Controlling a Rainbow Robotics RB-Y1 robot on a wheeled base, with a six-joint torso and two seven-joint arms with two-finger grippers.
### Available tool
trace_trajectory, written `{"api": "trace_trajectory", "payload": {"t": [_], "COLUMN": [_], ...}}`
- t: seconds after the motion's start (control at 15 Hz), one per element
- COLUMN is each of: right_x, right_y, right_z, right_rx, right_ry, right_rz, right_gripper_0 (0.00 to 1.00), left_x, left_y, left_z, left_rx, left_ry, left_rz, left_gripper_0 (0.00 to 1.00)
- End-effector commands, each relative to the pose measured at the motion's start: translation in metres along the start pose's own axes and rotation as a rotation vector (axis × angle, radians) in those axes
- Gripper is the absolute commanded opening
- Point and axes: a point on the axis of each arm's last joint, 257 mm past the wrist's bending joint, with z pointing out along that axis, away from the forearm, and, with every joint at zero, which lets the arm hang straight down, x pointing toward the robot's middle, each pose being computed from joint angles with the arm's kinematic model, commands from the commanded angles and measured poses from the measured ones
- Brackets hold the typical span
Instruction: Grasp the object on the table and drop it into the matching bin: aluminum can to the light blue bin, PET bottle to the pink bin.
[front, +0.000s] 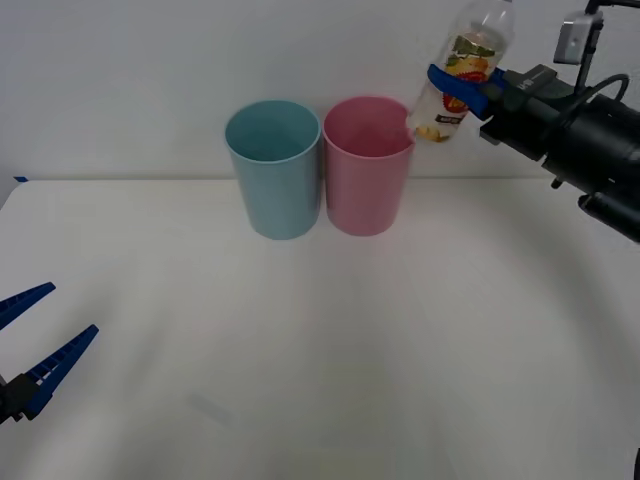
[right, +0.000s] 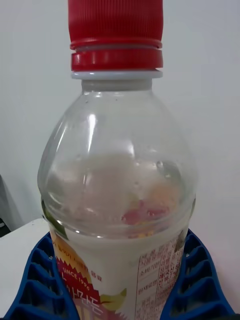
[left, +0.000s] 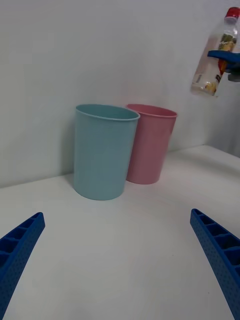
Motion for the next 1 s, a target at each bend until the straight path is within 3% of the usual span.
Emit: {"api": "trace_trajectory", "payload": {"t": [0.07,0.8,1.0], "right_x": [0.007,0.038,0.039], "right_y": [-0.002,-0.022,-0.023], "right_z": [0.034,0.12,0.121], "right_rx": [-0.019,0.039,0.046], "right_ry": [0.033,0.099,0.098], "right_rz": [0.003,-0.011,-0.021], "right_gripper_0": [0.0,0.0,0.1], "left_x": [0.0,0.0,0.0], "left_y": [0.0,0.0,0.0], "left_z": [0.0,0.0,0.0], "left_rx": [0.0,0.0,0.0], "left_ry": [0.0,0.0,0.0], "left_rz": [0.0,0.0,0.0], "left_gripper_0": [1.0,1.0,1.0]}}
